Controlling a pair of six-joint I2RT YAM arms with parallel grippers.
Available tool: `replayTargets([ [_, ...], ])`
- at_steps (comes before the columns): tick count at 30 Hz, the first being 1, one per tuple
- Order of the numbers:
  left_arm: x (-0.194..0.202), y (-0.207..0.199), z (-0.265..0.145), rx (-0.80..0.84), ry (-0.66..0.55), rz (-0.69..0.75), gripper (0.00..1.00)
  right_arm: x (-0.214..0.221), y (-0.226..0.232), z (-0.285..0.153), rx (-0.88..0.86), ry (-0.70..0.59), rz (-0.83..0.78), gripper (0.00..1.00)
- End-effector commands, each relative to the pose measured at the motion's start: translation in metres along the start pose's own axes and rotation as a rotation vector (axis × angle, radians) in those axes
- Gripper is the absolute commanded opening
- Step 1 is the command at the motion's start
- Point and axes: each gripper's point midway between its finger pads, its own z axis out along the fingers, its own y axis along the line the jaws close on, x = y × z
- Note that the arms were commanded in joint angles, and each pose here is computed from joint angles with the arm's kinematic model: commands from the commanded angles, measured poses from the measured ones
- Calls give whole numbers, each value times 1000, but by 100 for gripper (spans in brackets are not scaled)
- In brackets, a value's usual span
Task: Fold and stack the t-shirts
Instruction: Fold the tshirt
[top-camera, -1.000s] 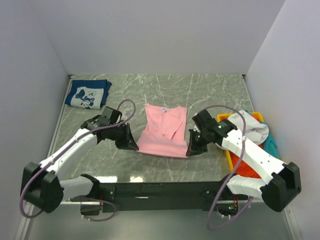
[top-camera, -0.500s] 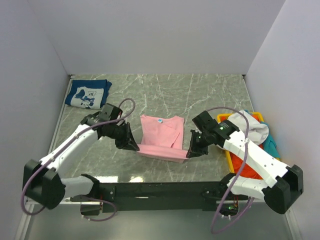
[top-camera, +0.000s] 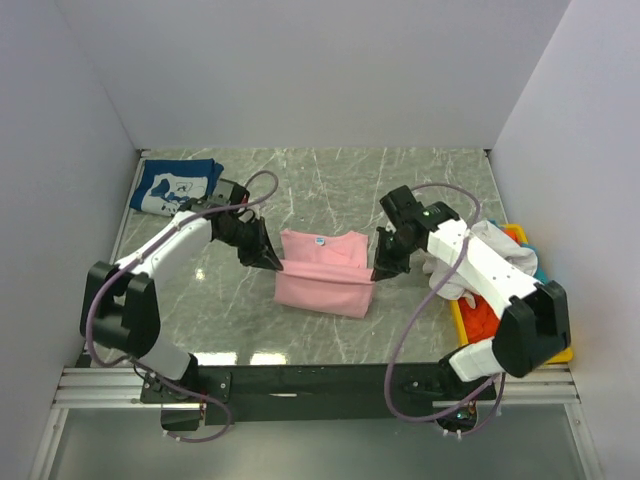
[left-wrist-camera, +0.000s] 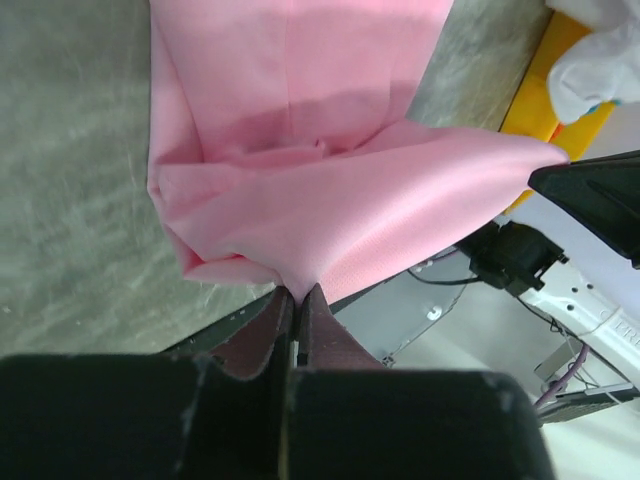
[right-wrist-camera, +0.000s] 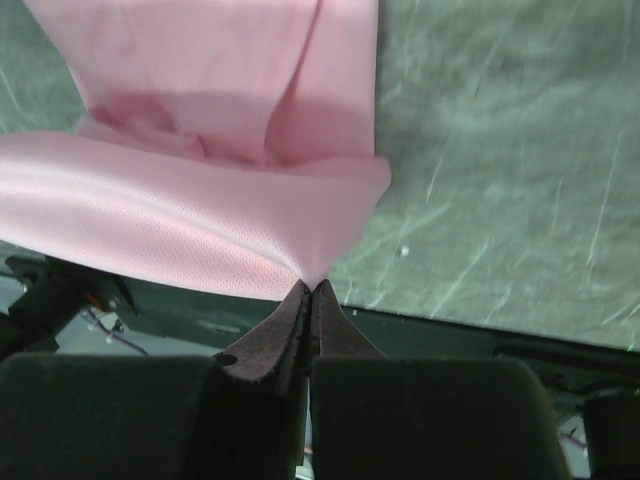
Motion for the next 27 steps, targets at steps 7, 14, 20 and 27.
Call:
replayTargets([
  [7, -74, -12, 17, 63, -37, 56, 0, -71, 5, 16, 26, -47, -48, 0],
  [14, -109, -1, 36, 78, -23, 24, 0, -108, 4, 44, 54, -19, -54, 0],
  [20, -137, 6, 47, 89, -44, -11, 4, -137, 7, 65, 46, -5, -61, 0],
  [27, -188, -14, 25, 98, -215, 31, 63, -186, 35, 63, -33, -53, -101, 45],
])
